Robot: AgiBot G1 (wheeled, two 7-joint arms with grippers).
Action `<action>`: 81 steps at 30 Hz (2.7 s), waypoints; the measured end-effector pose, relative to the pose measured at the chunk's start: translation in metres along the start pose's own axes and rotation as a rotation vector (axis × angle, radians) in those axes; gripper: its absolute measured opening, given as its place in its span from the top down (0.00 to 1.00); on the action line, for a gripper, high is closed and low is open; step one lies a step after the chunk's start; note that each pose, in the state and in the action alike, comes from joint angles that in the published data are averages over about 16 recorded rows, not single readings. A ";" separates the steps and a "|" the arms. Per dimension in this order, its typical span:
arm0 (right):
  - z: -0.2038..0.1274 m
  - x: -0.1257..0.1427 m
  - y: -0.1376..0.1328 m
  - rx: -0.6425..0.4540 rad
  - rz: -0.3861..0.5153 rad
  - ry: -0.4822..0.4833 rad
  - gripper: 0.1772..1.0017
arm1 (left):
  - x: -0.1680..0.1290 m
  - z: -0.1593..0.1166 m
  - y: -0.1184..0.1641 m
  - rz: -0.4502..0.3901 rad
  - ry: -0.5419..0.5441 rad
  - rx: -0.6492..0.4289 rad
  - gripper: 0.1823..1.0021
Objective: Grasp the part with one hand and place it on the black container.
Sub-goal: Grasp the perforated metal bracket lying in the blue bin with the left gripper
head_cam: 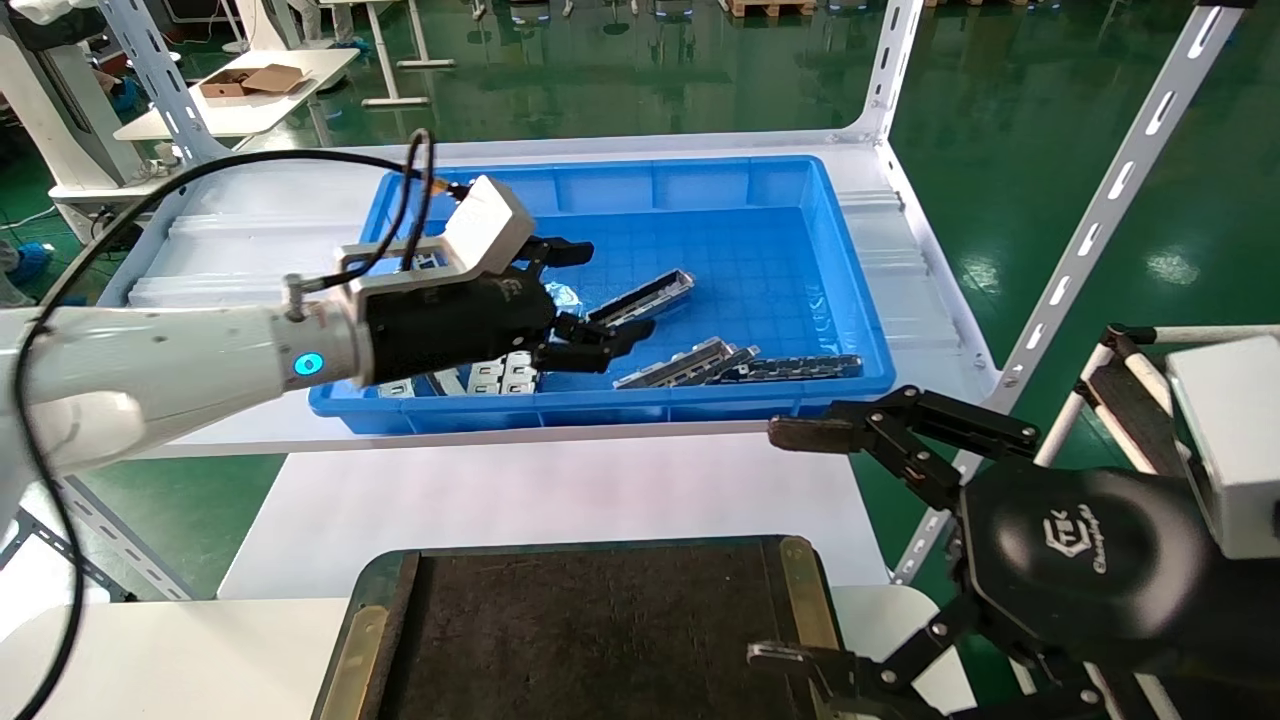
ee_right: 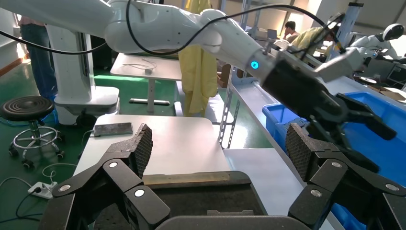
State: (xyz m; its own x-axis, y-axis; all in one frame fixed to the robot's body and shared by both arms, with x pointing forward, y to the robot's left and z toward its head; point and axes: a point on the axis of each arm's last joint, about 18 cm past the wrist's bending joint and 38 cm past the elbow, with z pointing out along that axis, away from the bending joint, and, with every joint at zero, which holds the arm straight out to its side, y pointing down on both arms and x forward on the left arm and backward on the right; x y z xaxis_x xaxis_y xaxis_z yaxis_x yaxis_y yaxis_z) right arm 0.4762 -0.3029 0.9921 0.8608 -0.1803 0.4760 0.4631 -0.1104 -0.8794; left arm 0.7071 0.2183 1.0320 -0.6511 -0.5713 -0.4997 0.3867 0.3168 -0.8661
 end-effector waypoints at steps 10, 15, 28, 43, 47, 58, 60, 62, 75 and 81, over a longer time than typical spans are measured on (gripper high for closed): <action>0.000 0.000 0.000 0.000 0.000 0.000 0.00 | -0.008 0.043 0.022 -0.014 -0.106 -0.086 0.00; 0.000 0.000 0.000 0.000 0.000 0.000 0.00 | -0.008 0.053 0.033 -0.018 -0.144 -0.122 0.00; 0.000 0.000 0.000 0.000 0.000 0.000 0.02 | -0.008 0.058 0.049 -0.032 -0.192 -0.155 0.01; 0.000 0.000 0.000 0.000 0.000 0.000 0.19 | -0.004 0.060 0.060 -0.051 -0.203 -0.169 0.17; 0.000 0.000 0.000 0.000 0.000 0.000 0.28 | -0.003 0.060 0.063 -0.057 -0.203 -0.172 0.26; 0.000 0.000 0.000 0.000 0.000 0.000 0.59 | -0.002 0.060 0.065 -0.069 -0.206 -0.172 0.56; 0.000 0.000 0.000 0.000 0.000 0.000 0.65 | -0.002 0.060 0.064 -0.071 -0.208 -0.168 0.60; 0.000 0.000 0.000 0.000 0.000 0.000 0.69 | -0.003 0.060 0.062 -0.072 -0.208 -0.162 0.65; 0.000 0.000 0.000 0.000 0.000 0.000 0.93 | -0.008 0.048 0.031 -0.067 -0.141 -0.060 0.78; 0.000 0.000 0.000 0.000 0.000 0.000 0.97 | -0.001 0.029 0.018 -0.043 -0.034 0.003 0.78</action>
State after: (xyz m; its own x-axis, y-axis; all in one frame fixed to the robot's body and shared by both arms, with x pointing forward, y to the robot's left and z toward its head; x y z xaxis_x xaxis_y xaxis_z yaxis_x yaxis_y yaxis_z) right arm 0.4762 -0.3029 0.9921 0.8608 -0.1803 0.4760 0.4631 -0.1104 -0.8794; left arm 0.7339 0.2028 1.0174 -0.6443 -0.6100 -0.4613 0.3613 0.2890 -0.8866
